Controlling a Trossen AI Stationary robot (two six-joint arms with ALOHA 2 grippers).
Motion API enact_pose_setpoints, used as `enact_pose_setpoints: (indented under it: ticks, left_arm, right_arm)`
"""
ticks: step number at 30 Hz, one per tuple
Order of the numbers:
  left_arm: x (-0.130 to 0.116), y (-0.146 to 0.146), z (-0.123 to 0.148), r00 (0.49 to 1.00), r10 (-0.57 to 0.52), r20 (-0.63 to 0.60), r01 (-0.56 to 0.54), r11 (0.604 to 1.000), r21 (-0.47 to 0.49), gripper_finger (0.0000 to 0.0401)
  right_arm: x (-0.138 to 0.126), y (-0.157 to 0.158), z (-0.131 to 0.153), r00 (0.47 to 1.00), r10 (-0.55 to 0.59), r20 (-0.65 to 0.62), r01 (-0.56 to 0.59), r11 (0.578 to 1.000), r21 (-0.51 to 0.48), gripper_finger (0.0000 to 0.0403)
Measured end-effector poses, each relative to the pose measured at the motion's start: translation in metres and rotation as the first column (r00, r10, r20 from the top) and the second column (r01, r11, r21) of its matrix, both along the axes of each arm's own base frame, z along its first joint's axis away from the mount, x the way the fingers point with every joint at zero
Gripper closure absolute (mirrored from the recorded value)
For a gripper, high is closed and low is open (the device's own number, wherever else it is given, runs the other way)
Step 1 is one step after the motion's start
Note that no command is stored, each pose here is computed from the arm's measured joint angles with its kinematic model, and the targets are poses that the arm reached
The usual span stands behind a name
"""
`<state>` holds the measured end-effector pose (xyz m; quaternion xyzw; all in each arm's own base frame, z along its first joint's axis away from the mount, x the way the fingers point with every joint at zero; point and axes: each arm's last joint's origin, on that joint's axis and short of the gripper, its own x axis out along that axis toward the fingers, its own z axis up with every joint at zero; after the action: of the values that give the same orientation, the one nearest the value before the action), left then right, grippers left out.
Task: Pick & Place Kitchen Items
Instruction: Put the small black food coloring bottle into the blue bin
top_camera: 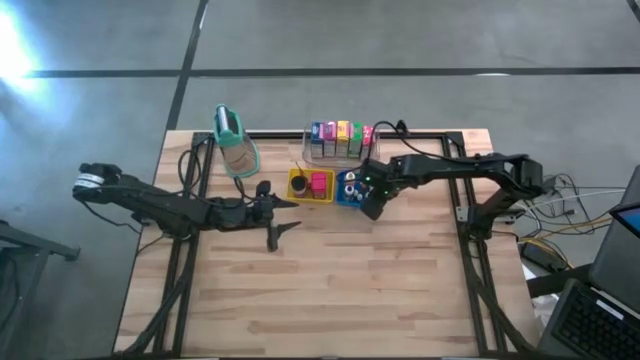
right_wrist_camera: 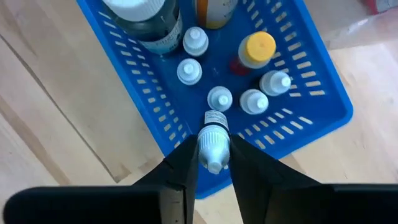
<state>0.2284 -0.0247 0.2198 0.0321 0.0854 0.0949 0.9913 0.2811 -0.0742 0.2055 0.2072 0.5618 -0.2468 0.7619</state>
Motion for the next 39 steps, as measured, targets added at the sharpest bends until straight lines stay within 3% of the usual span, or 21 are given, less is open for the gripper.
enact_pose_setpoints:
  ticks: [5,13,20,28,39]
  left_arm:
    - [0.0,0.0,0.0,1.0,0.001,-0.001,-0.001,1.0,-0.004,0.0162]
    - [0.0,0.0,0.0,1.0,0.001,-0.001,-0.001,1.0,-0.004,0.0163]
    - [0.0,0.0,-0.001,1.0,0.001,-0.003,-0.001,1.0,-0.005,0.0163]
    - [0.0,0.0,-0.001,1.0,0.001,-0.003,-0.001,1.0,-0.006,0.0163]
    - [0.0,0.0,-0.001,1.0,0.002,-0.002,-0.002,1.0,-0.011,0.0163]
  right_arm:
    - [0.004,-0.001,-0.009,1.0,-0.012,-0.023,0.013,1.0,0.009,0.0319]
    - [0.01,-0.003,-0.019,0.999,-0.013,-0.034,0.013,1.0,0.012,0.0337]
    - [0.011,-0.005,-0.024,0.999,-0.019,-0.049,0.02,1.0,0.015,0.0319]
    - [0.012,-0.009,-0.025,0.999,-0.042,-0.03,0.042,0.999,0.016,0.0335]
    - [0.014,-0.01,-0.024,0.999,-0.046,-0.009,0.046,0.999,0.012,0.0325]
